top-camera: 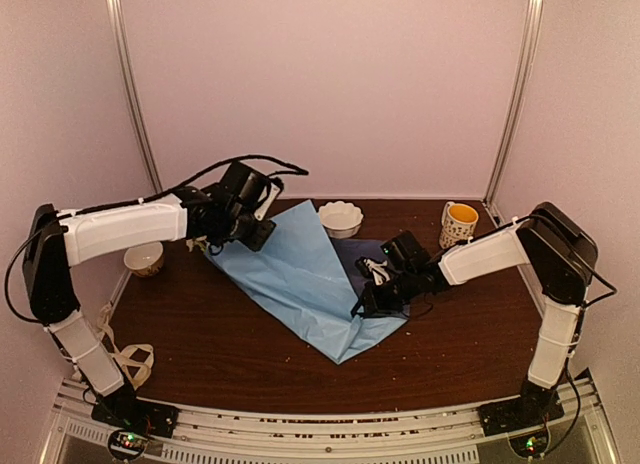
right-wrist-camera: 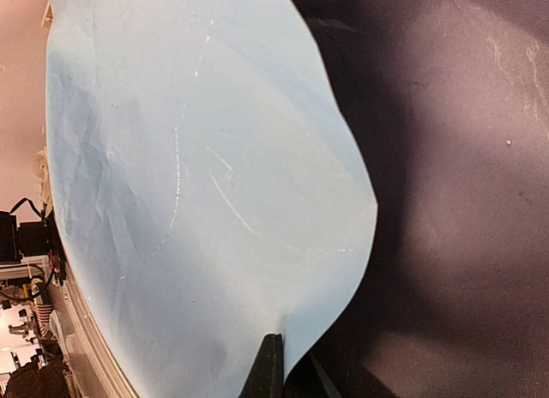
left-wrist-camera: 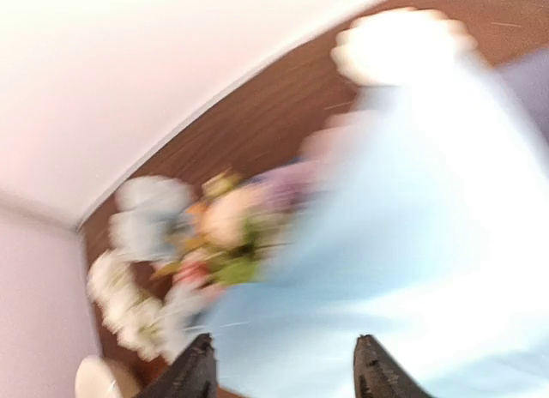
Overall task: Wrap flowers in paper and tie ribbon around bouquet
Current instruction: Fold the one-fourth-folded wrapping paper at the center of the board, then press the fold line of the 2/3-folded wrapping paper.
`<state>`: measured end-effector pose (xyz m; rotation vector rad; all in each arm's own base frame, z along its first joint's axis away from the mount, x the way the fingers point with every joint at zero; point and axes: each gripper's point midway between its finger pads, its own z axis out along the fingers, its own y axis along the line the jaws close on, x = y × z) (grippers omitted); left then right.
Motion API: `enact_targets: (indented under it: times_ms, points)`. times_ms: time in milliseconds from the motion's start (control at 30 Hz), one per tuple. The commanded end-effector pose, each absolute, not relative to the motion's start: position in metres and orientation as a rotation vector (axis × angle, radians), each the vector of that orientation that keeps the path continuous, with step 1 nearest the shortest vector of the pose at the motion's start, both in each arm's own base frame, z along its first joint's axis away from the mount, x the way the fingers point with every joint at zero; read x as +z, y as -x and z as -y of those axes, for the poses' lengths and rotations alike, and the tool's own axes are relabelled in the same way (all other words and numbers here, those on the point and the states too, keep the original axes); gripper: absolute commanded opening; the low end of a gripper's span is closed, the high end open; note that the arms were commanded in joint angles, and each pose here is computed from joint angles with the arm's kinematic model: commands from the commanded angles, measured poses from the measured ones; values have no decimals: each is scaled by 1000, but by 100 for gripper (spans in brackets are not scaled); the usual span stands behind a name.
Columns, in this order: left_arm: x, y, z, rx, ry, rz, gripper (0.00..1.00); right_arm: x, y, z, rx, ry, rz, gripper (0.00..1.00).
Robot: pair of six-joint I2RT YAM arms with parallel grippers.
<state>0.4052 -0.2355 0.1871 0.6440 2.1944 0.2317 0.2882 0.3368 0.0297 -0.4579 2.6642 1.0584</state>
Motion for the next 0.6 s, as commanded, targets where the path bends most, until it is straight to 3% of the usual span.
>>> enact_targets:
  times_ms: [0, 167, 567]
  points:
    - [170, -327, 350, -67, -1173, -1968, 51, 43, -286, -338, 1102, 453, -2655, 3]
    - [126, -270, 411, -127, -1490, -1875, 46, 50, -287, -343, 1136, 452, -2630, 4]
    - [50, -245, 448, -85, -1729, -1871, 46, 47, -302, -347, 1131, 367, -2622, 4]
